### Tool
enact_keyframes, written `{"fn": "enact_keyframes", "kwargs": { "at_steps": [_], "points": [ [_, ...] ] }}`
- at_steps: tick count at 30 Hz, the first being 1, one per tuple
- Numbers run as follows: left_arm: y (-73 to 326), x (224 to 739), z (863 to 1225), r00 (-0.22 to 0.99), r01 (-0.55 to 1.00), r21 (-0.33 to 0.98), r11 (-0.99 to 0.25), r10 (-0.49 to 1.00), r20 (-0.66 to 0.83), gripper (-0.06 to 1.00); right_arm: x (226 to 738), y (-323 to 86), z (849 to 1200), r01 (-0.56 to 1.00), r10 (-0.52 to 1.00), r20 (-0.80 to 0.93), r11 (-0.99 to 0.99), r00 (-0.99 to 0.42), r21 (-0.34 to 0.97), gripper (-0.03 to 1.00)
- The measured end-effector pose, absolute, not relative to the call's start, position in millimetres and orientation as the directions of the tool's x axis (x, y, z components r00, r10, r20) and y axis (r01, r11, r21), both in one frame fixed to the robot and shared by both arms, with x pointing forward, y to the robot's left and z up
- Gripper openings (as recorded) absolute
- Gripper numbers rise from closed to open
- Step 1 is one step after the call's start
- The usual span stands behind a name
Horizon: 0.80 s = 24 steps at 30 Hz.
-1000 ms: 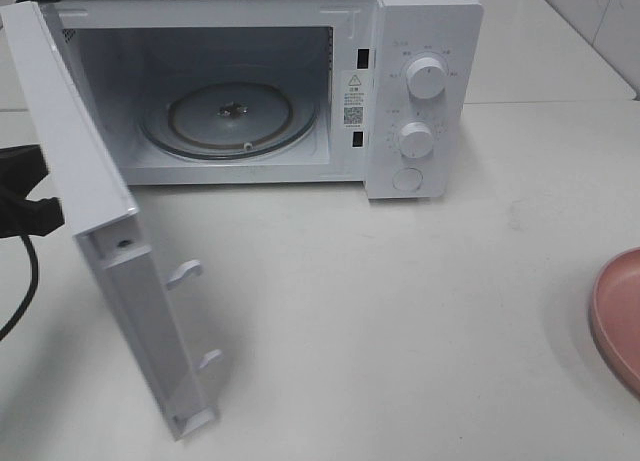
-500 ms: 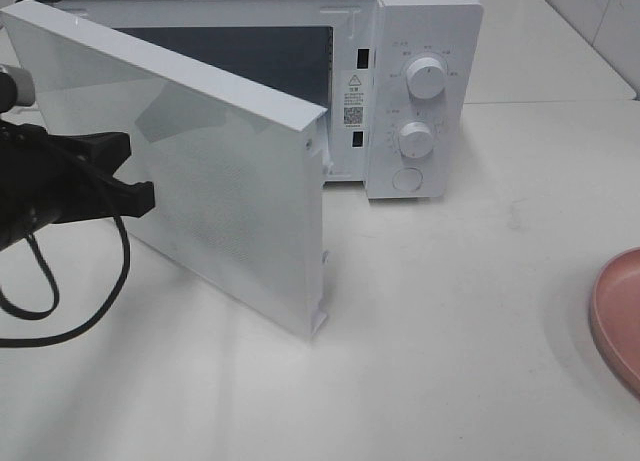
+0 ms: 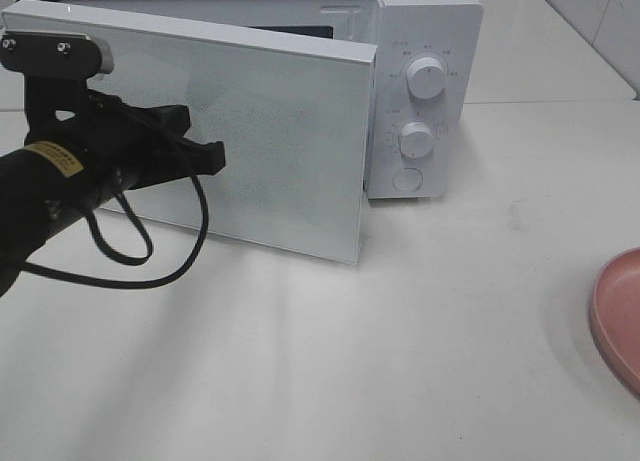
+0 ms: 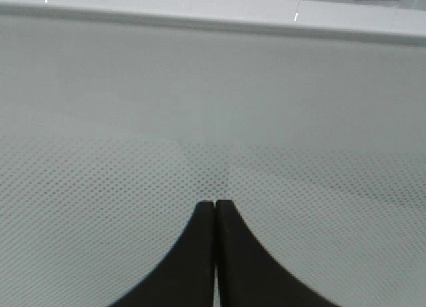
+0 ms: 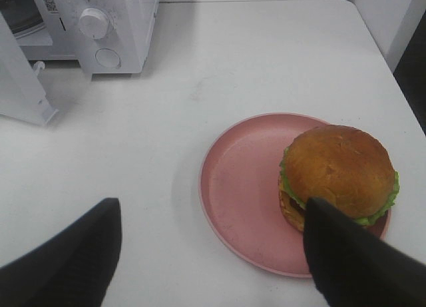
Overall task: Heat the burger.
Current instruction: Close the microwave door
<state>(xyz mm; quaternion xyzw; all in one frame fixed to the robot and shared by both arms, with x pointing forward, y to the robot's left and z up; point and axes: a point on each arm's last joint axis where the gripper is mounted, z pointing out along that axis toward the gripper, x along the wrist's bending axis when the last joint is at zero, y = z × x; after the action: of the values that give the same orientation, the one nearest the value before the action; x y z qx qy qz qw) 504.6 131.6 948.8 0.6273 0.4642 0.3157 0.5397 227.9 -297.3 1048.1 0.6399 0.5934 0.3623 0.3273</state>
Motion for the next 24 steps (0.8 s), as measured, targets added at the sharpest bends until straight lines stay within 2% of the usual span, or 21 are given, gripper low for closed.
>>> {"fn": "enact_keyframes", "kwargs": {
  "at_steps": [16, 24],
  "points": [
    [78.4, 545.2, 955.0, 0.332, 0.213, 0.975, 0.071, 0.933, -0.141, 0.0, 227.9, -297.3, 1048.1, 0.522, 0.997, 0.075, -0.082, 0.033, 0.849, 0.73],
    [48.1, 561.1, 951.2, 0.39, 0.276, 0.961, 0.028, 0.91, -0.139, 0.0, 227.9, -297.2, 1048.1, 0.522, 0.997, 0.076, -0.082, 0.033, 0.849, 0.73]
  ]
}}
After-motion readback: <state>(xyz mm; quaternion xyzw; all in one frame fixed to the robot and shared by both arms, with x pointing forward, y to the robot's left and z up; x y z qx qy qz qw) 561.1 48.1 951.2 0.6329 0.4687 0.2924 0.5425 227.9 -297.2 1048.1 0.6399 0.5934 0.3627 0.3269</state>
